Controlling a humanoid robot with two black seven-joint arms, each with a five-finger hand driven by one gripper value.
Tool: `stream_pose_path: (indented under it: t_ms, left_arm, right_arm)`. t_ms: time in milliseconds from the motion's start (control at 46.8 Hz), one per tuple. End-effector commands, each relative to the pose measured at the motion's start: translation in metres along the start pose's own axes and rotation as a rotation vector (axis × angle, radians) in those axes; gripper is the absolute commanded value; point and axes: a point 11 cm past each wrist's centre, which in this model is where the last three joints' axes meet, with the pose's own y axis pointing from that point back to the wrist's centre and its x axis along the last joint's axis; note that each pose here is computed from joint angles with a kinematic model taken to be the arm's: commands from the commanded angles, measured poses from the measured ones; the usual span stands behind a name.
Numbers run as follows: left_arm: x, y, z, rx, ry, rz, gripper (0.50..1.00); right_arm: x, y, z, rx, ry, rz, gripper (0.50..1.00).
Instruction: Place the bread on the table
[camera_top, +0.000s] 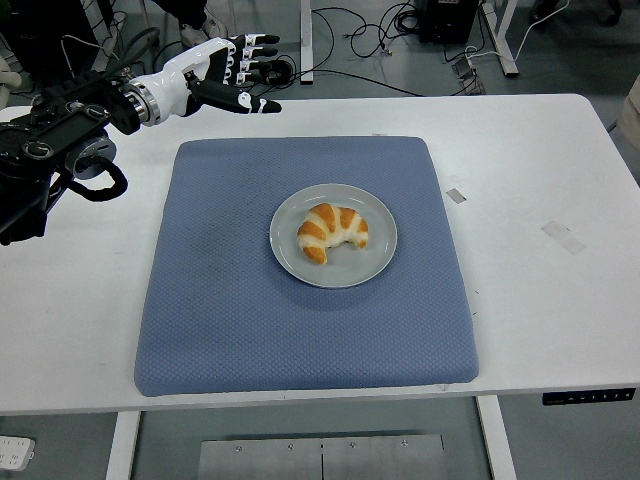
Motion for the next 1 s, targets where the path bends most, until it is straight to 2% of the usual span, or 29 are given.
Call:
stream_pose_path:
  t_ms: [0, 641, 983]
  left_arm:
    - [0.0, 0.0, 0.0, -0.001, 0.0, 0.0, 0.965]
    - [-0.004, -0.001, -0.001, 0.008, -0.018, -0.017, 0.965]
    - [-0.014, -0.011, 0.02, -0.001, -0.095, -0.072, 0.963]
  right_arm:
    - [0.0, 0.0, 0.0, -0.001, -0.001, 0.0, 1.0]
    - [0.0, 0.0, 0.0, 0.0, 0.001, 0.0, 1.0]
    - [0.0, 0.0, 0.0, 0.0, 0.001, 0.0, 1.0]
